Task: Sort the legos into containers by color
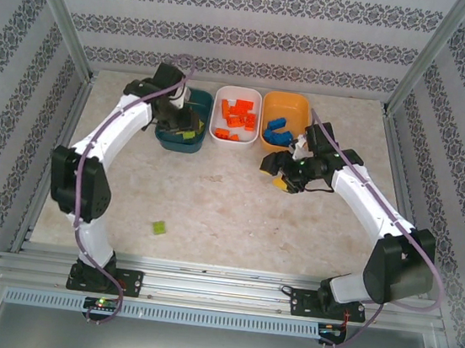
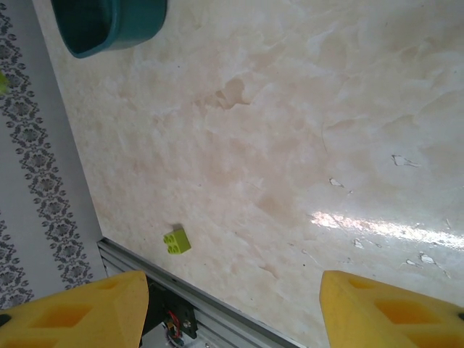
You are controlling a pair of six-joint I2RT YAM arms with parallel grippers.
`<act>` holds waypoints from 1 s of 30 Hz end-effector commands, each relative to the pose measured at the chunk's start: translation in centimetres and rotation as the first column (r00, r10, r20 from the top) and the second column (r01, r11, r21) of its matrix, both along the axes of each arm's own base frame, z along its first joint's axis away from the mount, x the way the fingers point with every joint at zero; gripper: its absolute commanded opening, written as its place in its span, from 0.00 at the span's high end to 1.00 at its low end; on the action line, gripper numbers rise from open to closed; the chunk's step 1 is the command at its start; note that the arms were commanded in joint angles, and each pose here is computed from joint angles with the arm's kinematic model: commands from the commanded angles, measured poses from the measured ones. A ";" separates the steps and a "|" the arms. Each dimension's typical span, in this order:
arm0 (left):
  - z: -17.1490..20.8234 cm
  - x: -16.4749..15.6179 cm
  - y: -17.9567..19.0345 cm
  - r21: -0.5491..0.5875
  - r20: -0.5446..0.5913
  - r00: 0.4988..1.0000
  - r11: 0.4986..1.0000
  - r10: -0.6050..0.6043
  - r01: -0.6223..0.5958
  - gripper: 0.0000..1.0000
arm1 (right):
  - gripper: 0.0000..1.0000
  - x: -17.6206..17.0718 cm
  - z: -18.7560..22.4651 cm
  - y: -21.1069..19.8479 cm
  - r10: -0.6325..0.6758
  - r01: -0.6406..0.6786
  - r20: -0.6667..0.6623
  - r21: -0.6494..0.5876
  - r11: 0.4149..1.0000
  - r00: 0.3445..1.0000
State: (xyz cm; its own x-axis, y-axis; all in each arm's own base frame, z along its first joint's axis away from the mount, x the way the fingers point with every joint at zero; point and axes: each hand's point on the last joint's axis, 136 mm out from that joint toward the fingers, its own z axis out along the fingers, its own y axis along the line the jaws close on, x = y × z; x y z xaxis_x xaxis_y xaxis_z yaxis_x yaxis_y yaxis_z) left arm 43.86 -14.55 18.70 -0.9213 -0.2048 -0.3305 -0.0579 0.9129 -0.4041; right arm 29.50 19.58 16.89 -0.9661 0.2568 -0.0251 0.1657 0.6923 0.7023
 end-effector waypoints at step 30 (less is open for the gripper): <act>-13.8 -25.8 3.5 0.284 -0.345 0.891 0.938 0.294 -0.200 0.27 | 0.36 -1.3 -3.3 3.0 0.141 -0.142 -0.055 -0.009 0.990 0.988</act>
